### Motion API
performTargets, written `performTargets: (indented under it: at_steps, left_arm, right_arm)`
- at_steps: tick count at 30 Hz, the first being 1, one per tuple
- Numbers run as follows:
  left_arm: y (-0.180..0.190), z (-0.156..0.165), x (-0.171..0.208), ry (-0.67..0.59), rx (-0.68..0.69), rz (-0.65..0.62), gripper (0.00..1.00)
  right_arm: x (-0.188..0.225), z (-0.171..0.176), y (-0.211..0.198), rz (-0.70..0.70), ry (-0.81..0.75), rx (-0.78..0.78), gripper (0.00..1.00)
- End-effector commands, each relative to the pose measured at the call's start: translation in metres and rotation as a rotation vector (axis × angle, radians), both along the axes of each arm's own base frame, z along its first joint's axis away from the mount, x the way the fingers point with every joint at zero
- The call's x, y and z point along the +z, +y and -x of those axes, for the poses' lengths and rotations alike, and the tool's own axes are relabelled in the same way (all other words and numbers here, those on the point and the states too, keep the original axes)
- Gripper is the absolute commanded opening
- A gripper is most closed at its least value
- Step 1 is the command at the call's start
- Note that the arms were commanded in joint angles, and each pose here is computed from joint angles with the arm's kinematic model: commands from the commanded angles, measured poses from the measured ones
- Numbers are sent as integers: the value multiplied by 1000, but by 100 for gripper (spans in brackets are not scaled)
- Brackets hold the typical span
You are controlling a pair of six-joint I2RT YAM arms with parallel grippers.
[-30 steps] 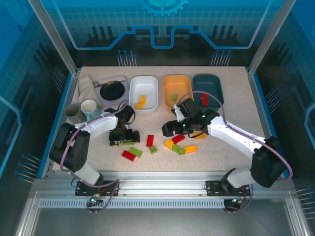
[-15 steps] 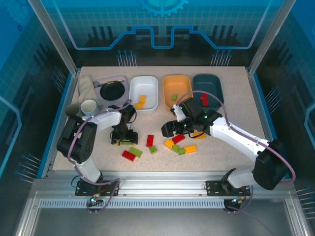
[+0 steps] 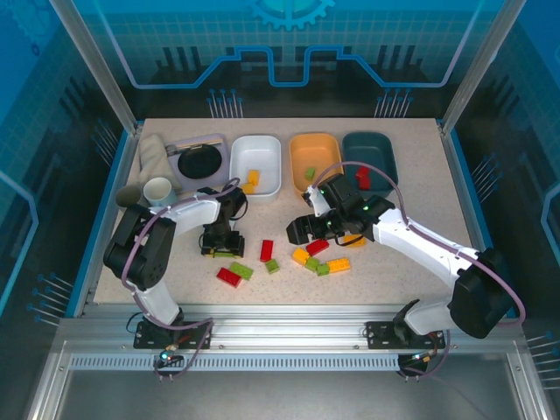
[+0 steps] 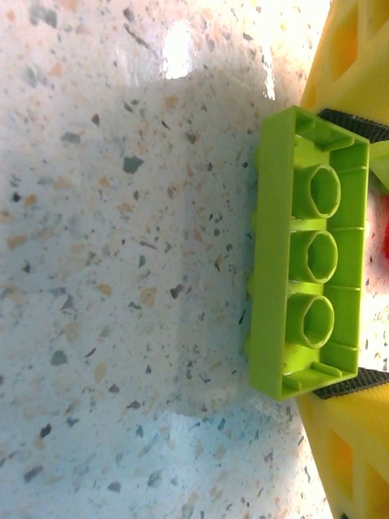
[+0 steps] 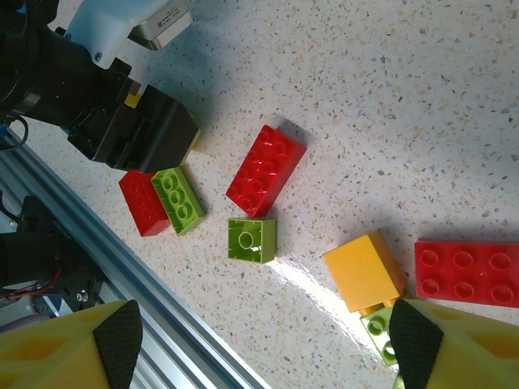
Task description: Sort the legos into containers by color
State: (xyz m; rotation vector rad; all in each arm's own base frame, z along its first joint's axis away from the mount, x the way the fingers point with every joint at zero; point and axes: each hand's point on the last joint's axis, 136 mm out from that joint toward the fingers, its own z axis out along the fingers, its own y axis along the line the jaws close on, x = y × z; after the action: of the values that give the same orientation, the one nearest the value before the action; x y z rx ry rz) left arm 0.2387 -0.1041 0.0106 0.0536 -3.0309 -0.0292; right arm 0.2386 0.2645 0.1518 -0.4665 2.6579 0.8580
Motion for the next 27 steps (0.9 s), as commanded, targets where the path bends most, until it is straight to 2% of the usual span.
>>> performTargets:
  at_steps: [1,4,8,11,16,22,27]
  left_arm:
    - [-13,-24,-1,-96,-6,25,66]
    - [-15,-29,17,-124,3,31,65]
    - [-31,-45,61,-202,6,84,65]
    - [-52,-63,90,-249,0,144,64]
    - [-105,-103,130,-339,-49,224,64]
    - [-165,-148,145,-397,-98,287,64]
    - [-205,-178,139,-416,-115,311,64]
  right_arm:
    - [2,4,4,-13,-2,20,82]
    - [8,5,2,-14,-13,17,82]
    - [29,-1,-8,-74,-62,-33,81]
    - [51,-12,-18,-154,-112,-100,81]
    - [81,-47,-51,-221,-197,-309,83]
    - [89,-79,-92,-219,-177,-517,82]
    - [85,-95,-111,-233,-145,-640,82]
